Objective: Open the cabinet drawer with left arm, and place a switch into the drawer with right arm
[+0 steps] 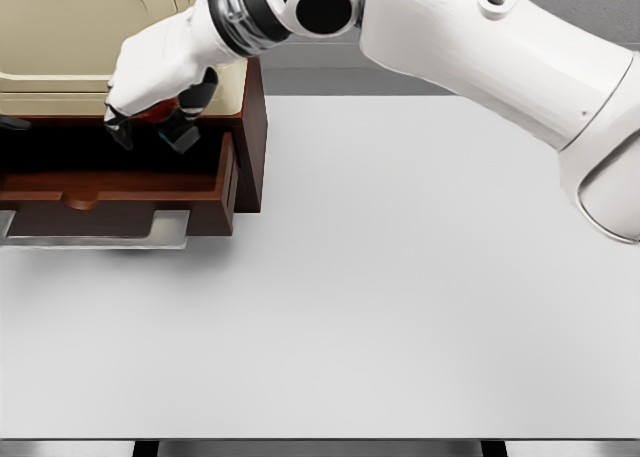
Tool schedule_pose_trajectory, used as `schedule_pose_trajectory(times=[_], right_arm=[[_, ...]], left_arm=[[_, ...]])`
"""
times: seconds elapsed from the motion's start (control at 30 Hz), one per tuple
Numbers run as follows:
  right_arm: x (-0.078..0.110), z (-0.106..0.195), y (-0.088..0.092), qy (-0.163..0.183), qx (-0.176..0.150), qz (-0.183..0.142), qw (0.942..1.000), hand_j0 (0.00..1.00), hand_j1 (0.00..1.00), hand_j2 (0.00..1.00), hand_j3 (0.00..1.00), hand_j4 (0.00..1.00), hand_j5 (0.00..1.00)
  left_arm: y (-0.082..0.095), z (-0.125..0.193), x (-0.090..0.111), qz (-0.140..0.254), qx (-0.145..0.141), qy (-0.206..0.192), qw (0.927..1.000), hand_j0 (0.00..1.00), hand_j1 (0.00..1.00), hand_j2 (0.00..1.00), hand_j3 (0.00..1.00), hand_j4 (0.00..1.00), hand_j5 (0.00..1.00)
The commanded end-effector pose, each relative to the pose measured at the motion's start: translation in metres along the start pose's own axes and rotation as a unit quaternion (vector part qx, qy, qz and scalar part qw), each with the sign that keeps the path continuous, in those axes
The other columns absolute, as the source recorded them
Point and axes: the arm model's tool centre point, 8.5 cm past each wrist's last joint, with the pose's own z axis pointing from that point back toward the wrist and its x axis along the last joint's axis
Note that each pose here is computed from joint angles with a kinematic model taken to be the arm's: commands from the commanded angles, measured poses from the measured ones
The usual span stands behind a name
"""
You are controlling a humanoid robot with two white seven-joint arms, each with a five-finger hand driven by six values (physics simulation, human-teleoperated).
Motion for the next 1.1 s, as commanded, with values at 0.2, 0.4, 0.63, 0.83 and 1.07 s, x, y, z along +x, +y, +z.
schedule_pose_trajectory(times=[0.2,0.4,0.63,0.83,1.07], right_arm=[[0.023,-0.005,-0.017,-0.03,-0.011,0.03,0.999,1.0,1.0,1.0,1.0,1.0,1.0],[0.079,0.199,0.019,0.007,-0.101,0.06,0.9931,1.0,1.0,1.0,1.0,1.0,1.0],[0.085,0.3,0.203,0.136,-0.068,-0.193,0.9692,1.0,1.0,1.0,1.0,1.0,1.0],[0.097,0.288,0.241,0.129,-0.062,-0.24,0.9602,1.0,1.0,1.0,1.0,1.0,1.0],[0.099,0.285,0.25,0.128,-0.056,-0.252,0.9577,1.0,1.0,1.0,1.0,1.0,1.0]], left_arm=[[0.001,0.001,0.0,0.003,0.003,0.0,1.0,1.0,1.0,1.0,1.0,1.0,1.0],[0.0,-0.001,0.001,0.004,0.001,-0.003,1.0,1.0,1.0,1.0,1.0,1.0,1.0],[-0.017,-0.04,0.042,-0.01,-0.03,-0.091,0.9953,1.0,1.0,1.0,1.0,1.0,1.0],[-0.028,-0.078,0.061,-0.003,-0.026,-0.169,0.9853,1.0,1.0,1.0,1.0,1.0,1.0],[-0.029,-0.082,0.062,0.0,-0.024,-0.177,0.9839,1.0,1.0,1.0,1.0,1.0,1.0]])
